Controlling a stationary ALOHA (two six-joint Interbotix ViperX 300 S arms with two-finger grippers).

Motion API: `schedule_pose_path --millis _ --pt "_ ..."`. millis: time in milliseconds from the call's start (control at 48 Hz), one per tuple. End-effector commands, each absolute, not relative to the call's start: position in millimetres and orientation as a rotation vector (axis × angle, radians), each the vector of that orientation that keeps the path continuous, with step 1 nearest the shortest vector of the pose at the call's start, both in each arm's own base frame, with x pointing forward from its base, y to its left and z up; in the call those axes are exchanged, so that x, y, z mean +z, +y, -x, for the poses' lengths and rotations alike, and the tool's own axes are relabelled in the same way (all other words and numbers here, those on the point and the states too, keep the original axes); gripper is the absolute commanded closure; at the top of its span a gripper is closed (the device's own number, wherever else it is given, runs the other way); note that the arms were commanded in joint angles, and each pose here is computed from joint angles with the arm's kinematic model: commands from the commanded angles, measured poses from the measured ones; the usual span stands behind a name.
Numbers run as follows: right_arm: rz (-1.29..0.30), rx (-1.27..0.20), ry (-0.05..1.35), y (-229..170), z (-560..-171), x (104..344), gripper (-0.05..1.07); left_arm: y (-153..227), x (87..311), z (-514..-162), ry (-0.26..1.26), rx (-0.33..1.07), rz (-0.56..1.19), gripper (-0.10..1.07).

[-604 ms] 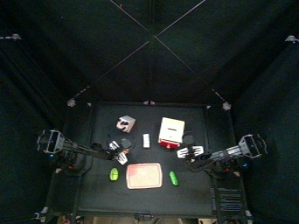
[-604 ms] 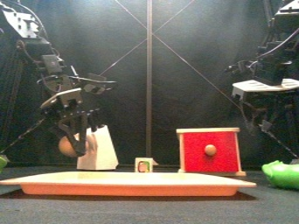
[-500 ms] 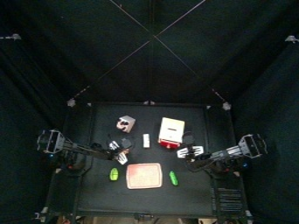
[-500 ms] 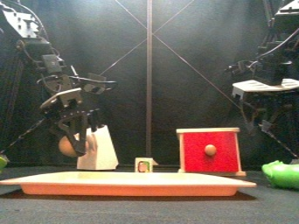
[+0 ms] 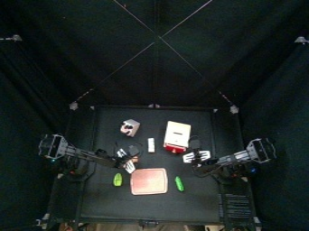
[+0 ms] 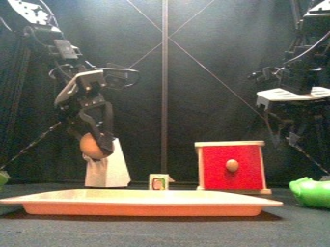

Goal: Place egg on plate

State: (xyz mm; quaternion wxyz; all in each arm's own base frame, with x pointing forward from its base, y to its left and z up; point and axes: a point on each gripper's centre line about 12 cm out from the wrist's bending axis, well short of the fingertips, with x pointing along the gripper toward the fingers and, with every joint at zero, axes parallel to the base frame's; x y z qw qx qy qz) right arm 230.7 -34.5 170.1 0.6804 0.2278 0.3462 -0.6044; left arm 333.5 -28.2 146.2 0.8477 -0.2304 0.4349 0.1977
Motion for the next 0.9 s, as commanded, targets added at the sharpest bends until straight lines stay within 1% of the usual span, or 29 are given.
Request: schedule_pose_path --millis 0,250,375,479,646,875 --pt "-0.533 -1.344 0.754 -35 -232 178 0.24 -38 155 -348 0.888 0.394 0.566 0.15" --pt "-0.531 -1.342 0.755 -34 -231 177 0.24 -61 149 -366 0.885 0.383 0.832 0.16" --pt "-0.531 -1.342 0.755 -34 -231 177 0.24 -71 151 -374 0.862 0.354 0.911 0.17" --pt "-0.529 -1.344 0.756 -34 -231 177 0.24 -76 153 -384 0.829 0.322 0.949 0.19" --pt "-0.528 -1.343 0.757 -34 -230 176 0.24 -83 148 -400 0.785 0.272 0.977 0.21" --pt "-0.528 -1.343 0.757 -34 -230 176 0.23 -93 141 -414 0.771 0.251 1.014 0.21"
